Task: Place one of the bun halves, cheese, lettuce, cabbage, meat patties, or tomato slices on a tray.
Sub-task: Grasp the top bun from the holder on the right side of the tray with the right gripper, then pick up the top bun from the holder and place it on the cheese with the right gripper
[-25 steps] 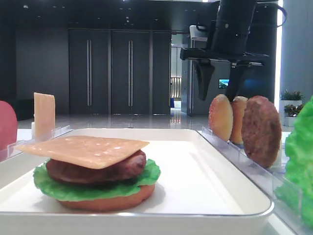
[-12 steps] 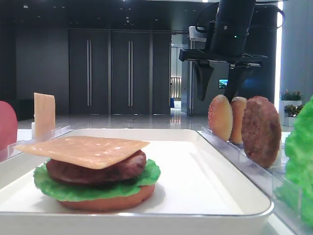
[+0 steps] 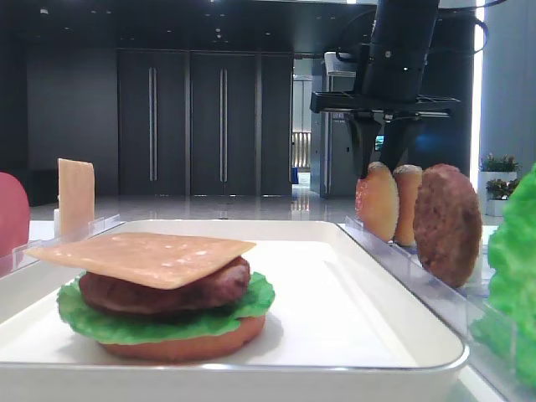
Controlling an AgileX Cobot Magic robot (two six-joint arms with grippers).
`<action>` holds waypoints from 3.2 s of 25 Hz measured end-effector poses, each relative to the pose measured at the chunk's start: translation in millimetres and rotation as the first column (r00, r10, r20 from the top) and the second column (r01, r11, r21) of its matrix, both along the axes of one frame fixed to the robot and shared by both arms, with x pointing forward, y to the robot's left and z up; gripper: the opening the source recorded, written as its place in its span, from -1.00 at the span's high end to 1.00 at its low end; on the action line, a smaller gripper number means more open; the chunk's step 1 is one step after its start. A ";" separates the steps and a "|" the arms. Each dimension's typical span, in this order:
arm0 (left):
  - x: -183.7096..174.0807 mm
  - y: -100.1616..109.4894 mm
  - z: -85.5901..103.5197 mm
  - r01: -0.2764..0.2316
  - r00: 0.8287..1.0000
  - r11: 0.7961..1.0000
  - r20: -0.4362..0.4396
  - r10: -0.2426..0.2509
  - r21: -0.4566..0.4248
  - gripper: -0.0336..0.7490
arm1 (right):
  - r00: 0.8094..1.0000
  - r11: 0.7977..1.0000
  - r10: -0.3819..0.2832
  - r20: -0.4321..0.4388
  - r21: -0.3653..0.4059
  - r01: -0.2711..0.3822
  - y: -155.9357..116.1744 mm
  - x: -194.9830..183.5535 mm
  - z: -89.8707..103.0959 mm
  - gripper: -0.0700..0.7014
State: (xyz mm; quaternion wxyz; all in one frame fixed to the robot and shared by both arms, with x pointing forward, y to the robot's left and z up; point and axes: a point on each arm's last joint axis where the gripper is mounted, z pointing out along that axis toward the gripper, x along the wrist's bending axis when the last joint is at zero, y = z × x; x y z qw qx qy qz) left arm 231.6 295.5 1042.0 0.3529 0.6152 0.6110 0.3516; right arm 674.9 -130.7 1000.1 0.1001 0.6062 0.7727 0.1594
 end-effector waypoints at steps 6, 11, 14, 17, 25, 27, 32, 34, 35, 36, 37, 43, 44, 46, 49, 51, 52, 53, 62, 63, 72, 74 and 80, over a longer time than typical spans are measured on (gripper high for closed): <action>0.0 0.0 0.0 0.000 1.000 1.000 0.000 0.000 0.000 0.93 | 1.000 1.000 -0.001 -0.002 -0.007 0.001 -0.5 0.2 -1.1 0.44; 0.0 0.0 0.0 0.000 1.000 1.000 0.000 0.000 0.000 0.93 | 1.000 1.000 -0.001 -0.011 -0.012 0.001 -0.9 -0.6 -1.4 0.45; 0.0 0.0 0.0 0.000 1.000 1.000 0.000 0.000 0.000 0.93 | 1.000 1.000 -0.001 -0.019 -0.016 0.001 -1.2 -1.2 -1.7 0.45; 0.0 0.0 0.0 0.000 1.000 1.000 0.000 0.000 0.000 0.93 | 1.000 1.000 -0.002 -0.028 -0.019 0.002 -1.5 -2.0 -1.5 0.45; 0.0 0.0 0.0 0.000 1.000 1.000 0.000 0.000 0.000 0.93 | 0.999 1.000 -0.005 -0.041 -0.024 0.004 -3.5 -6.9 7.6 0.45; 0.0 0.0 0.0 0.000 1.000 1.000 0.000 0.000 0.000 0.93 | 0.999 1.000 -0.005 -0.046 -0.026 0.004 -3.9 -7.9 12.3 0.45; 0.0 -0.1 0.0 0.000 1.000 1.000 0.000 0.000 -0.001 0.93 | 0.998 1.000 -0.007 -0.055 -0.029 0.005 -4.0 -8.2 27.5 0.48; 0.0 -0.1 0.0 0.000 1.000 1.000 0.000 0.000 -0.001 0.93 | 0.999 1.000 -0.007 -0.053 -0.028 0.006 -3.9 -8.0 35.2 0.48; 0.0 -0.1 0.0 0.000 1.000 1.000 0.000 0.000 -0.001 0.93 | 0.998 1.000 -0.008 -0.057 -0.029 0.006 -4.1 -8.3 38.3 0.48; 0.0 -0.1 0.0 0.000 1.000 1.000 0.000 0.000 -0.001 0.93 | 0.999 1.000 -0.008 -0.053 -0.028 0.006 -4.1 -8.3 42.8 0.48; 0.0 -0.1 0.0 0.000 1.000 1.000 0.000 0.000 -0.001 0.93 | 0.999 1.000 -0.008 -0.045 -0.025 0.007 -4.0 -8.0 47.7 0.48; 0.0 -0.1 0.0 0.000 1.000 1.000 0.000 0.000 -0.001 0.93 | 1.000 1.000 -0.008 0.026 0.003 0.008 -2.9 -5.1 73.9 0.51; 0.0 -0.1 0.0 0.000 1.000 1.000 0.000 0.000 -0.001 0.93 | 0.999 1.000 -0.008 0.034 0.011 0.007 -2.6 -5.5 77.4 0.51; 0.0 -0.1 0.0 0.000 1.000 1.000 0.000 0.000 -0.001 0.93 | 0.999 1.000 -0.007 0.041 0.030 0.006 -2.0 -7.5 83.2 0.51; 0.0 -0.1 0.0 0.000 1.000 1.000 0.000 0.000 -0.001 0.93 | 0.998 0.999 -0.008 0.059 0.036 0.006 -3.0 -10.1 91.2 0.52; 0.0 -0.1 0.0 0.000 1.000 1.000 0.000 0.000 -0.001 0.93 | 0.998 0.999 -0.008 0.067 0.040 0.005 -3.7 -11.8 95.4 0.54; 0.0 -0.1 0.0 0.000 1.000 1.000 0.000 0.000 -0.001 0.93 | 0.997 0.999 -0.008 0.071 0.041 0.005 -3.9 -12.4 97.0 0.54; 0.0 -0.1 0.0 0.000 1.000 1.000 0.000 0.000 -0.001 0.93 | 0.997 0.999 -0.008 0.075 0.043 0.005 -4.4 -13.7 99.8 0.54; 0.0 -0.1 0.0 0.000 1.000 1.000 0.000 0.000 -0.001 0.93 | 0.995 0.981 0.001 0.098 0.193 -0.020 0.2 -33.8 135.0 0.54; 0.0 -0.1 0.0 0.000 1.000 1.000 0.000 0.000 -0.001 0.93 | 0.995 0.976 0.004 0.098 0.214 -0.025 1.1 -36.3 138.9 0.56; 0.0 -0.1 0.0 0.000 1.000 1.000 0.000 0.000 -0.001 0.93 | 0.992 0.957 0.078 0.101 0.271 -0.102 13.0 -69.5 158.5 0.56; 0.0 -0.1 0.0 0.000 1.000 1.000 0.000 0.000 -0.001 0.93 | 0.992 0.954 0.096 0.078 0.276 -0.114 13.5 -78.4 156.1 0.58; 0.0 -0.1 0.0 0.000 1.000 1.000 0.000 0.000 -0.001 0.93 | 0.989 0.931 0.146 0.028 0.333 -0.147 7.8 -111.0 158.2 0.58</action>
